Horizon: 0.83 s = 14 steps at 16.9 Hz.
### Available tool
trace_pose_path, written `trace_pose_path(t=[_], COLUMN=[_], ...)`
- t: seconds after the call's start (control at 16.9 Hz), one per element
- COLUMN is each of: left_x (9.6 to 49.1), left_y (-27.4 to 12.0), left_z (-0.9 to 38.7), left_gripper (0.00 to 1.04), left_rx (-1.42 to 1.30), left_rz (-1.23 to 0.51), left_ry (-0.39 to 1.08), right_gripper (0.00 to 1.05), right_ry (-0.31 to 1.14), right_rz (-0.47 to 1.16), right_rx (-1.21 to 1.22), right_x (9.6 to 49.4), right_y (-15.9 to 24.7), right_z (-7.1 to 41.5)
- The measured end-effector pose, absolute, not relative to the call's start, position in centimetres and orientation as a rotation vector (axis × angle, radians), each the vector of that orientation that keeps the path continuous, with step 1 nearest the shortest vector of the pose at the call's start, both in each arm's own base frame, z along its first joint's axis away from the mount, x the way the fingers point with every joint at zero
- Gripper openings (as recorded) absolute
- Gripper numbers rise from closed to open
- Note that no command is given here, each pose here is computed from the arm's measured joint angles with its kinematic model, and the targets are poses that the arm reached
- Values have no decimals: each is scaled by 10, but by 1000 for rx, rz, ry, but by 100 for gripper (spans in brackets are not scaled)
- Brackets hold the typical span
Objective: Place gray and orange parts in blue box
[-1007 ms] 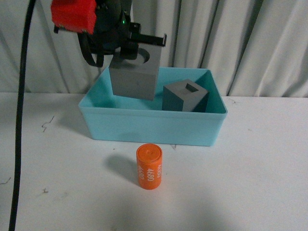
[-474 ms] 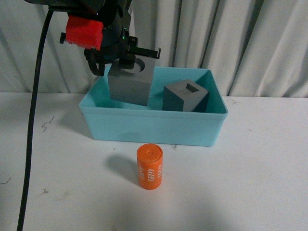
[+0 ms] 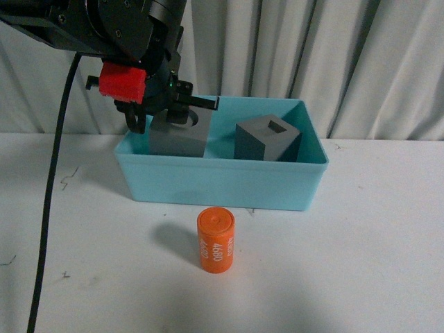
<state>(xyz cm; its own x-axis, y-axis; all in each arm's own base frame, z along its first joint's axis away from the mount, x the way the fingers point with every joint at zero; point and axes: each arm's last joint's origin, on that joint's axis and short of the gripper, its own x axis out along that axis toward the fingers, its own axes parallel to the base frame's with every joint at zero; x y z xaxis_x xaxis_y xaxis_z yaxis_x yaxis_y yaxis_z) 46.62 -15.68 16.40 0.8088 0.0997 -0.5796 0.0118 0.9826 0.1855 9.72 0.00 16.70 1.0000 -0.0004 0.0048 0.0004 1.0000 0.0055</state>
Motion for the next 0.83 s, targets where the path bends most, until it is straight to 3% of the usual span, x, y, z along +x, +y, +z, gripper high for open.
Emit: trace_pose_path(t=[0.06,0.24,0.3,0.47,0.65,0.83], left_x=[465,424,409,309,211,170], left_y=[-151,-134,-130,-104,-75,-62], left_z=[167,195,209,261,235,206], left_gripper=[56,92,99,98,98,98], left_rx=[152,17,-25,-235,-308,-315], left_rz=[62,13,-14,-159,-109,-35], left_ry=[614,635,599,582,691,786], right_gripper=[98,98,98,98,98,98], right_ry=[-5,-5,-5,-5,-5,-5], right_rz=[-1,0,-1,0,0,0], right_rx=[6,6,6,6,6,6], right_x=[97,97,97,97,97,97], right_y=[0,0,0,0,0,0], right_z=[167,167,167,167,167,167])
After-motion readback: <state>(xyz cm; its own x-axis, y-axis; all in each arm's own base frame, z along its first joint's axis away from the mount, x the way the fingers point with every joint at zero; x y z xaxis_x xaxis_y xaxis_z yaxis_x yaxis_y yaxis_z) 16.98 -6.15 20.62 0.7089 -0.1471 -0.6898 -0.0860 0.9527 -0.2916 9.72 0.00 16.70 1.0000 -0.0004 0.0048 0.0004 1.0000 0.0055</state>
